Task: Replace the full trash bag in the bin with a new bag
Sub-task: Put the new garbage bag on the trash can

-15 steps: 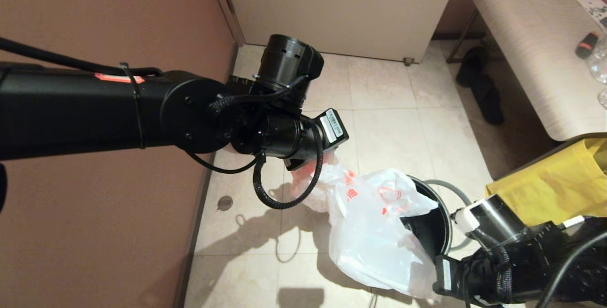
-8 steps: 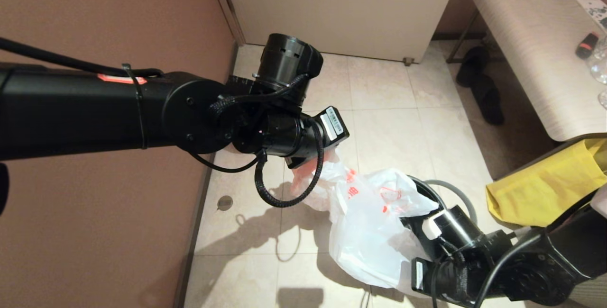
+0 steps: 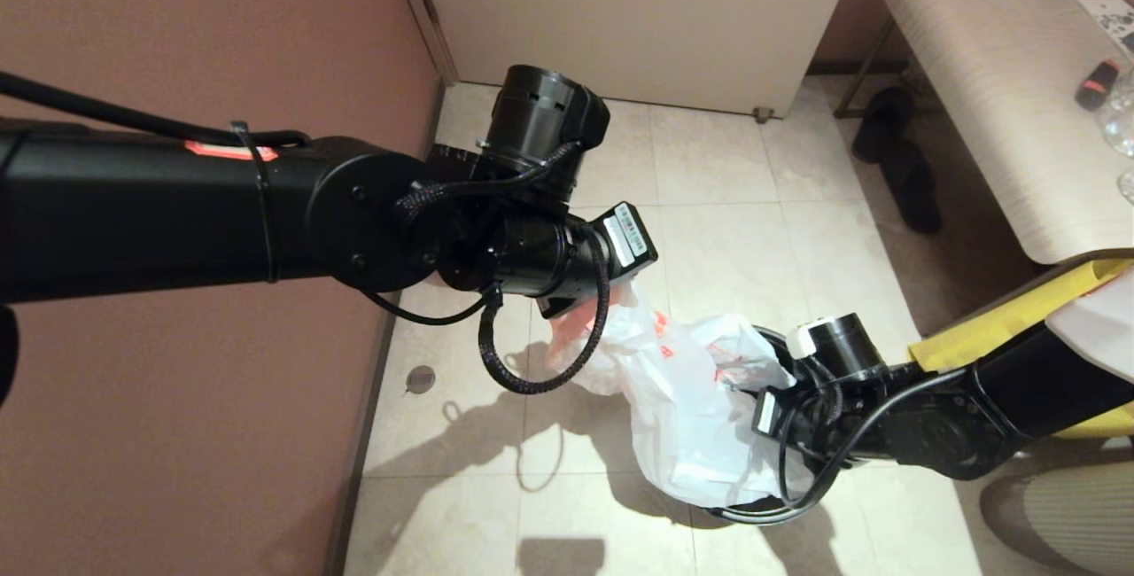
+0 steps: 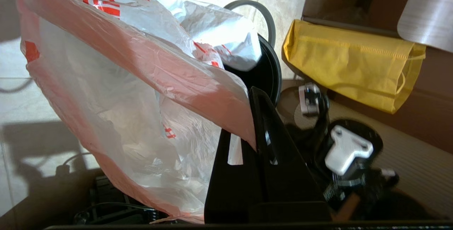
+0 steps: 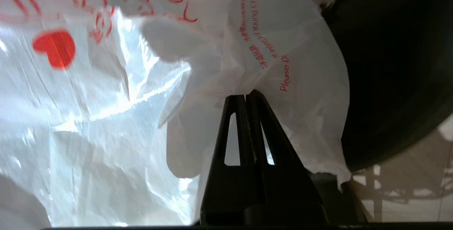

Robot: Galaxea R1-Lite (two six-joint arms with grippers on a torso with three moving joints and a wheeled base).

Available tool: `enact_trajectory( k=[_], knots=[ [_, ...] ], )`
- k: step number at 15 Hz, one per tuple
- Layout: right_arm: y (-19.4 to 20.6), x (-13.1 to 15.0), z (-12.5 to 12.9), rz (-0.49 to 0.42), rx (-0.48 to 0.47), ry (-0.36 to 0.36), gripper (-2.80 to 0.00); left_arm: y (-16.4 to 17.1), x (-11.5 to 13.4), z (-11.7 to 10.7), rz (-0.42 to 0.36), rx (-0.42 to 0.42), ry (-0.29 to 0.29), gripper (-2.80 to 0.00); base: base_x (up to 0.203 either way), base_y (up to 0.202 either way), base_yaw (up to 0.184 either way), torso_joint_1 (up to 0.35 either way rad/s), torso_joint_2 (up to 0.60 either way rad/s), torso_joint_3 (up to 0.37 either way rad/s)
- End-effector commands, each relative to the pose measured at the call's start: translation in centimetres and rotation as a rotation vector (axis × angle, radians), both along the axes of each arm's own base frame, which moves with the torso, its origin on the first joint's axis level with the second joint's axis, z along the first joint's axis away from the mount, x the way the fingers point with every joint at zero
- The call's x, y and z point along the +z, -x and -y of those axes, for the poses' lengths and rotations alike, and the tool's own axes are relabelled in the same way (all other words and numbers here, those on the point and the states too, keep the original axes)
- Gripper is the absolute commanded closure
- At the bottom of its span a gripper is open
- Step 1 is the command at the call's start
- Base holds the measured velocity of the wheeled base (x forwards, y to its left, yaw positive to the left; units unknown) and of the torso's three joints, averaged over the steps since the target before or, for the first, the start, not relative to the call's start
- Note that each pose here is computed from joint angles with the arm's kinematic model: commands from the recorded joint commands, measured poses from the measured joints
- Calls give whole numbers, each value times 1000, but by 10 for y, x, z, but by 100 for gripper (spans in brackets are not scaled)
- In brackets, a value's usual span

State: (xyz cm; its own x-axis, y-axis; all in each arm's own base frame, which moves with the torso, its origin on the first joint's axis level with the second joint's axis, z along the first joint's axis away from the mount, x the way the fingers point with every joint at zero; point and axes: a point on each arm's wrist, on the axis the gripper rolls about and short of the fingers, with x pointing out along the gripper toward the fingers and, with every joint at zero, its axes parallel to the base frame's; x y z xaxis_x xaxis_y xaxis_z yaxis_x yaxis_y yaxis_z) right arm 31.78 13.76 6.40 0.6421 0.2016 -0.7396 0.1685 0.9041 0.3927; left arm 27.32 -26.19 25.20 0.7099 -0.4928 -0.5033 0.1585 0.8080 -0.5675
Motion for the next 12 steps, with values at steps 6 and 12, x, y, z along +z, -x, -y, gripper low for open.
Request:
enact_trajectory(
  k=[6, 12],
  knots=[
    [-39, -62, 7, -24, -49, 76, 0, 9, -2, 18, 29, -54, 10, 0, 0, 0, 0, 0, 0, 0],
    [-23, 4, 23, 89, -94, 29, 0, 19, -24, 51, 20, -130, -5, 0, 0, 0, 0, 0, 0, 0]
  ],
)
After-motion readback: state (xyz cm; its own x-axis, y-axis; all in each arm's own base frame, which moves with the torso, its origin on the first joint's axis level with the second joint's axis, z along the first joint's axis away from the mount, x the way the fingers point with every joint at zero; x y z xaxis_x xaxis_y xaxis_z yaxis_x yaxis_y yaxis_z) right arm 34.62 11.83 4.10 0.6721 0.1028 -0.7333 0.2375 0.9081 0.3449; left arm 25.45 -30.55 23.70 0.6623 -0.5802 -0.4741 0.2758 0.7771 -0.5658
